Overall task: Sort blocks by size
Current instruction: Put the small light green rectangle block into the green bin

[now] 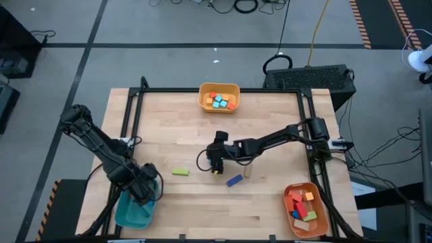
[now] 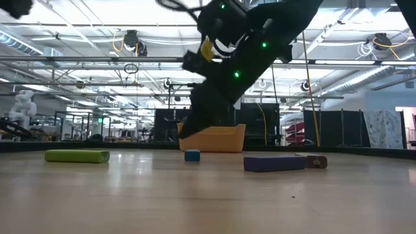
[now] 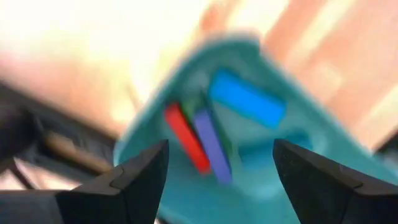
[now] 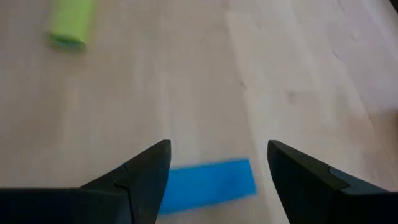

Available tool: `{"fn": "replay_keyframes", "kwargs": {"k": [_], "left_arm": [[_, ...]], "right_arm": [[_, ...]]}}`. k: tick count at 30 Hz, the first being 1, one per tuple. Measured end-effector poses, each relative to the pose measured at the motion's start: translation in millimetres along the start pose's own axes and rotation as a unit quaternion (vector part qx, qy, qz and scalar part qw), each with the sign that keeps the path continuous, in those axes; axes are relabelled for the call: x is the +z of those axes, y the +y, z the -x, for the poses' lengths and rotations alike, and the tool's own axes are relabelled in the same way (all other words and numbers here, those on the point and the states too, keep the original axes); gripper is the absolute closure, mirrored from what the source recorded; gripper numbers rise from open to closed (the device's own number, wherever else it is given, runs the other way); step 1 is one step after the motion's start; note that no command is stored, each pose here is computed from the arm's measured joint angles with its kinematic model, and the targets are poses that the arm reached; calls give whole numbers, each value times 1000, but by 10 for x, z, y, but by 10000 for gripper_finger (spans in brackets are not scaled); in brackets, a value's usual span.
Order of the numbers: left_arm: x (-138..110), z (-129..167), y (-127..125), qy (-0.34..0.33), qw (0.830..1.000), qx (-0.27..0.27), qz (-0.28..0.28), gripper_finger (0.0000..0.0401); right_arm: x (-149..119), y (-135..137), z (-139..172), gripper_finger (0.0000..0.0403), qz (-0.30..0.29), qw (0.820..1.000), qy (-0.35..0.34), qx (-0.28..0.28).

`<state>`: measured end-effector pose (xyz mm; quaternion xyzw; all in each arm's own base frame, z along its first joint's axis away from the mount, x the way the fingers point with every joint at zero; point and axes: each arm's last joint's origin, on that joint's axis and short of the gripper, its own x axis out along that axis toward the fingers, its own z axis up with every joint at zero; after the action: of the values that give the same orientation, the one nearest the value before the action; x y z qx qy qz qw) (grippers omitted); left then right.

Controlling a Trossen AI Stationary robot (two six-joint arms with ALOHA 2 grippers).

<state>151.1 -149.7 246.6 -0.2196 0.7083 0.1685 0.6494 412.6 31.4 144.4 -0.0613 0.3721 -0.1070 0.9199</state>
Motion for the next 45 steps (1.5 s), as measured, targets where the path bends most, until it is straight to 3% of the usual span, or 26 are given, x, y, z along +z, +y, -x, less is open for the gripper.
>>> {"fn": "replay_keyframes", "kwargs": {"k": [3,11,22,33,41,45], "left_arm": [[35,2,3,-56,998,11,-4,112],[102,11,-15,-112,993,13,-44,112],[282,54,-31,-243,965,39,-90,111],[407,75,19,-267,958,62,-88,111],[442,80,35,-267,958,64,-79,111],[470,87,48,-279,955,71,-73,111]], "right_arm": [[52,70,18,149,-3,999,-25,39],[163,330,58,149,-8,991,-108,76],[144,570,-184,149,-33,976,-191,102],[234,672,-721,149,-31,987,-103,117],[211,686,-804,154,-32,988,-98,115],[213,667,-811,184,-34,988,-98,114]]}}
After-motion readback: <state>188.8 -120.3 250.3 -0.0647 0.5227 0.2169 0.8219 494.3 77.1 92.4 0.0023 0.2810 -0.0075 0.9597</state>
